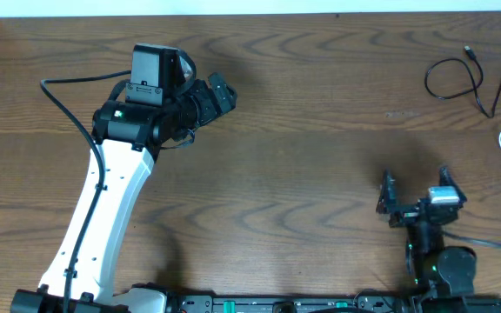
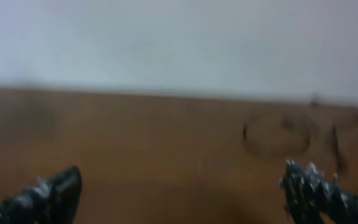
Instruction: Untangle cables
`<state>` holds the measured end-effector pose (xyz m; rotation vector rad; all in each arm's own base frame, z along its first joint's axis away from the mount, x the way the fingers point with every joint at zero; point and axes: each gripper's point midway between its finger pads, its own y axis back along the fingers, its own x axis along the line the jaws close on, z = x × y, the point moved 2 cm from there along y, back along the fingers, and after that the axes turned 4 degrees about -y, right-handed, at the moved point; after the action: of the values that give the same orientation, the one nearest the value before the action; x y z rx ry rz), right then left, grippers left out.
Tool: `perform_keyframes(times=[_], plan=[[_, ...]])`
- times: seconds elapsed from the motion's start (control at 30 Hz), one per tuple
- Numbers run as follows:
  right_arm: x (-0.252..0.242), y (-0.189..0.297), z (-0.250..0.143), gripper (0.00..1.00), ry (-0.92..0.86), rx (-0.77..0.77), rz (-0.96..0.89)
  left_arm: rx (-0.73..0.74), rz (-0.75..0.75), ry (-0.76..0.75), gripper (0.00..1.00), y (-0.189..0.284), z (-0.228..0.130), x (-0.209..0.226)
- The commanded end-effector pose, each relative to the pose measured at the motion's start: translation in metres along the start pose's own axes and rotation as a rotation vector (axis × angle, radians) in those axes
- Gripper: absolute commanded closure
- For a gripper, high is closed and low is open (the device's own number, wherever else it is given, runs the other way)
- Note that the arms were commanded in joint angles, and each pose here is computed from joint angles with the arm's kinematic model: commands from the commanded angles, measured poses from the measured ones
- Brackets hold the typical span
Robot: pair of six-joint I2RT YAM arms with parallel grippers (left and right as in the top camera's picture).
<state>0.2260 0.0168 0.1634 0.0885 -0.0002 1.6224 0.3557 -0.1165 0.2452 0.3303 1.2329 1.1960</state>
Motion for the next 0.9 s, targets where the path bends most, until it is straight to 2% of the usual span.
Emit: perform_keyframes(times=[0.0,0.67,0.77,0.87], plan=[[0.003,0.0,-0.005,0.01,0.009,0.02,0.017,-0.004,0.011,-0.005,0.02,0.0,0.001,0.002],[0.005,0.0,-0.006,0.01,0.009,0.027,0.027,-0.004,0.011,-0.005,0.02,0.0,0.001,0.002],[0.005,0.0,-0.006,0.01,0.009,0.027,0.027,-0.027,0.067,-0.098,0.02,0.001,0.004,0.012],[0.005,0.0,-0.006,0.01,0.009,0.027,0.027,-0.05,0.106,-0.109,0.02,0.001,0.009,0.018]])
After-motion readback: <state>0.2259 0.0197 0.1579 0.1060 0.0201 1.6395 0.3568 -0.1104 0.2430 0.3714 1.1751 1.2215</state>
